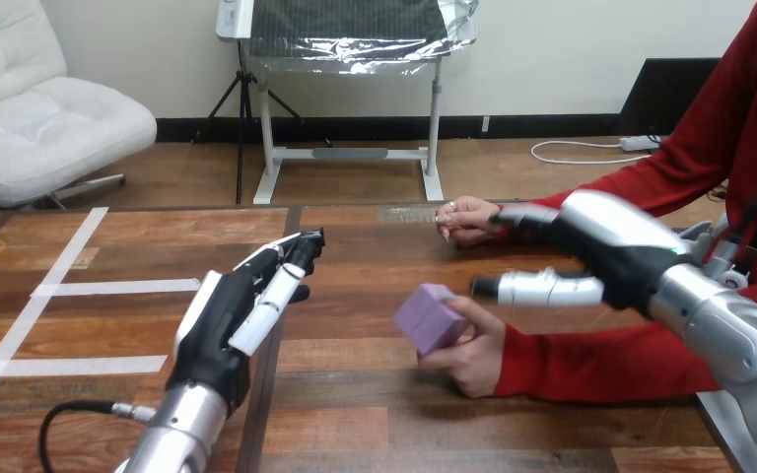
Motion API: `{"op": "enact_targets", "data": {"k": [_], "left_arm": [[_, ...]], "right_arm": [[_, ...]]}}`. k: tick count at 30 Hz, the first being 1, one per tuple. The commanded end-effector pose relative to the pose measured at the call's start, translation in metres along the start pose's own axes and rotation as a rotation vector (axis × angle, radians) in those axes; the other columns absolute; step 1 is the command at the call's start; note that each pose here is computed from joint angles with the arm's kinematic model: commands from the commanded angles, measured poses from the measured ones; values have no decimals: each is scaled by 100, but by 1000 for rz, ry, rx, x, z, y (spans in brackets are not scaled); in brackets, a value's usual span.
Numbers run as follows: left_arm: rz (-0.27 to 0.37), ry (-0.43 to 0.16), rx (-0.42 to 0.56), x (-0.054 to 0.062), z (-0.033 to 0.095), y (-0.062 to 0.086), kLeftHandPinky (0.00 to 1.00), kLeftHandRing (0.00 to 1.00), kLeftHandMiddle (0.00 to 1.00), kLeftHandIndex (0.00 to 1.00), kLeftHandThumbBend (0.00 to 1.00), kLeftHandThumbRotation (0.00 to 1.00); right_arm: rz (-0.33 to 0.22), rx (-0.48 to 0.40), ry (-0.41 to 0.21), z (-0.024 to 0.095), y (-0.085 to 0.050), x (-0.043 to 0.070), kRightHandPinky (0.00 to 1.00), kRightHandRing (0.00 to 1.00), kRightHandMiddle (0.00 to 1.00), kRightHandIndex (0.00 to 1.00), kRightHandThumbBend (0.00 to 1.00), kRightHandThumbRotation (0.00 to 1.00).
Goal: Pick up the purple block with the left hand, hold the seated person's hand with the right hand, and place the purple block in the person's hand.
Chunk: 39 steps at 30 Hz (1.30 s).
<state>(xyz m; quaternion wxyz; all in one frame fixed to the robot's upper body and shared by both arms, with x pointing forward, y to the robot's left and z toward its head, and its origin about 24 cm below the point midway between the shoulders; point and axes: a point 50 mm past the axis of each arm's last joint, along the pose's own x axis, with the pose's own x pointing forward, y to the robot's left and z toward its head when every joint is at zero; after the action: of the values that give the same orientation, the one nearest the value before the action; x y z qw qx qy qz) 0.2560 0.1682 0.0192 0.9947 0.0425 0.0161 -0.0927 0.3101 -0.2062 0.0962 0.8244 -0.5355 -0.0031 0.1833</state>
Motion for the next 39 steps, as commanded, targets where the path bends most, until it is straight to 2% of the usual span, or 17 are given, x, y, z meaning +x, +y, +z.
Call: {"op": "enact_targets", "data": {"k": [1,6,13,14,15,17,19,25,30,39], "left_arm": [[5,-162,28,2,32,4,77,81,82,74,41,74],[16,-197,30,-3,36,5,74,79,80,73,37,73],[34,-248,29,-8,43,6,69,76,77,71,34,70],[54,-294,22,-8,49,6,66,74,76,69,33,69],[68,-327,17,-9,52,5,65,73,74,68,33,70],[83,-364,25,-10,58,4,59,70,72,66,33,72],[80,-368,41,-10,59,4,57,69,71,65,33,73],[67,-391,100,-12,64,4,54,69,71,65,30,76],[62,-416,119,-14,67,4,53,69,71,64,26,77],[72,-452,122,-15,72,3,51,67,69,62,22,75]], "right_arm": [[-175,82,-74,14,-18,-4,69,83,87,91,100,100],[-264,252,-161,19,-16,-13,69,84,88,91,97,100],[-335,467,-258,22,-9,-22,74,86,88,89,84,100],[-348,565,-321,27,1,-29,77,86,88,88,80,100],[-361,631,-364,30,7,-34,76,85,86,87,82,100],[-384,715,-417,35,15,-42,73,81,83,84,85,100],[-383,730,-429,37,18,-45,71,80,82,83,85,100],[-375,742,-458,41,28,-54,68,76,79,81,76,100],[-371,792,-476,46,37,-60,66,74,78,79,69,94],[-358,868,-502,51,55,-69,65,73,77,77,65,86]]}}
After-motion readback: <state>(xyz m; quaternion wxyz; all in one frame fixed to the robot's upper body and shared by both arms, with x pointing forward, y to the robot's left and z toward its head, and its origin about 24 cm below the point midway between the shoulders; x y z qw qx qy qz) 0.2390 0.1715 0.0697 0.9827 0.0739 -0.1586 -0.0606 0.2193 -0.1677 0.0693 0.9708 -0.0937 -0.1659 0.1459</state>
